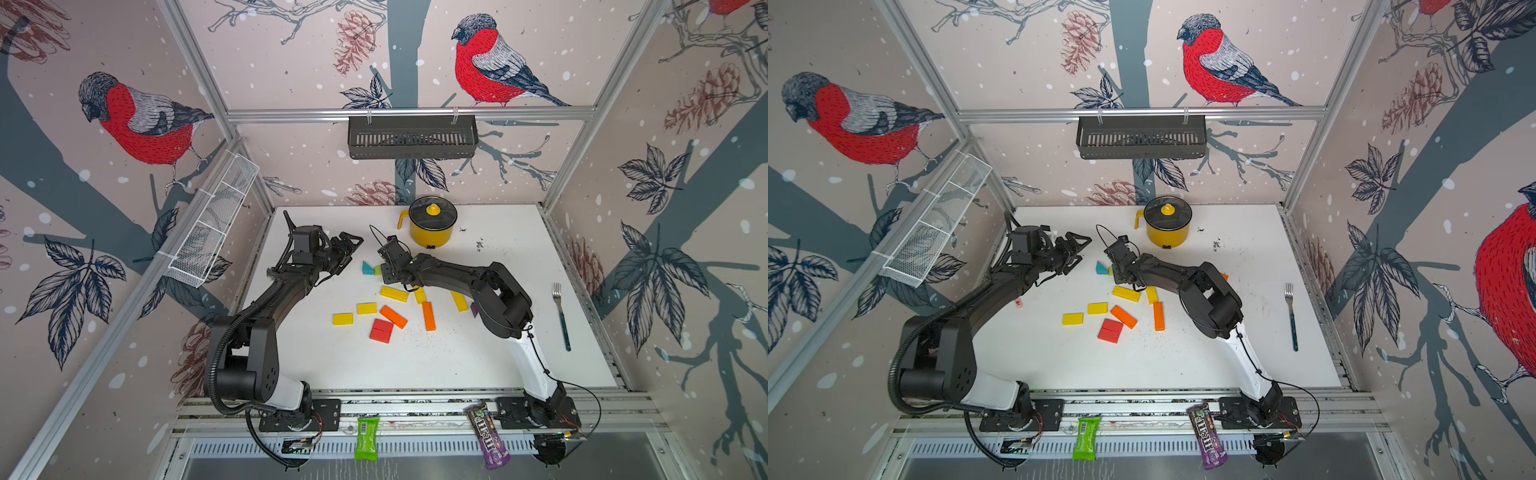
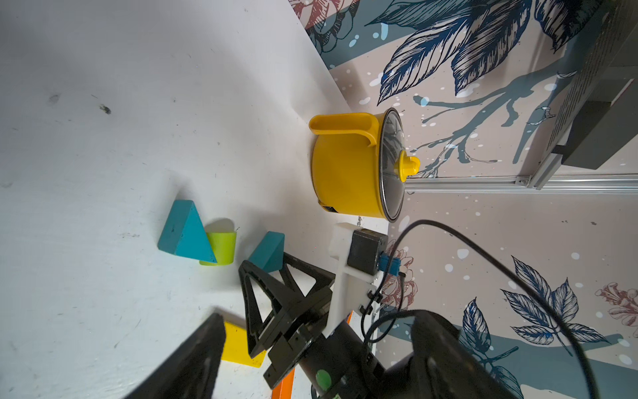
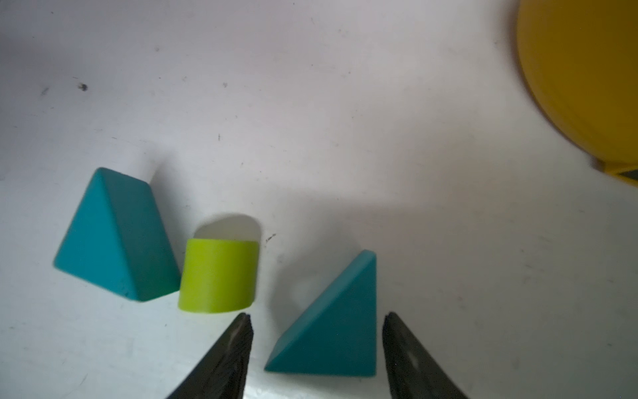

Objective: Assemble a carrot with building blocks
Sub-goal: Place the building block at the center of the board, then assemble the building block at the center of the board.

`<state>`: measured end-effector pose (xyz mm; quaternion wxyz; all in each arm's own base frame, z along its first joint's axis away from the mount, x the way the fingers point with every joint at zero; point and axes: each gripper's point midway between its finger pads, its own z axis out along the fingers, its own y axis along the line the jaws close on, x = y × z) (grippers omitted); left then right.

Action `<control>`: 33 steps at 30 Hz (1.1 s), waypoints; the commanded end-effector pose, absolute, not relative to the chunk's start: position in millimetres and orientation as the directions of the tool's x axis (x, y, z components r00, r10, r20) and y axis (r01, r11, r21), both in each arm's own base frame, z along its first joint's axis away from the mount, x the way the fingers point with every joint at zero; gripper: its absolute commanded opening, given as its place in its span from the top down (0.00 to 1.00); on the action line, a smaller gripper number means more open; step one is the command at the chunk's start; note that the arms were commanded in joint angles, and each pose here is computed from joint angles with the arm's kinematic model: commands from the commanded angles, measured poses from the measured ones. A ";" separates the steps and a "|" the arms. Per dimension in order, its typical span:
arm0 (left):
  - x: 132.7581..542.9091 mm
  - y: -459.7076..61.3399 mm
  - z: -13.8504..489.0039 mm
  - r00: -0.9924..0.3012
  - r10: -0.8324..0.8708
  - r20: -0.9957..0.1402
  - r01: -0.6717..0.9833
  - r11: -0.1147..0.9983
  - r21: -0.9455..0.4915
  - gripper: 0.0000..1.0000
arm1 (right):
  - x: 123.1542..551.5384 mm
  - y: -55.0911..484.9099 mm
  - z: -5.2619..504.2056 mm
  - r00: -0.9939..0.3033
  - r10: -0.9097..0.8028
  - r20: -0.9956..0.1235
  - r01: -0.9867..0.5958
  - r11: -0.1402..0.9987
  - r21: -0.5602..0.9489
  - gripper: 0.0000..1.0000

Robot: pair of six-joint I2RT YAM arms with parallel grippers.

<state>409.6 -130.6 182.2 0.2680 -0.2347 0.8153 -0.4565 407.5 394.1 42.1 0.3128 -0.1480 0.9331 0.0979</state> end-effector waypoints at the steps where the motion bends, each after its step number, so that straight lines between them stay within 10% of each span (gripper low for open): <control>1: 411.8 -133.7 187.6 -0.749 -0.624 -0.224 -0.114 0.454 -0.883 0.15 | 404.6 406.9 66.0 -0.741 -0.197 -0.642 -0.382 0.910 0.162 0.37; 33: 412.3 -143.3 189.4 -0.772 -0.596 -0.223 -0.083 0.441 -0.894 0.15 | 395.3 378.7 42.5 -0.636 -0.493 -0.594 -0.629 0.777 0.027 0.47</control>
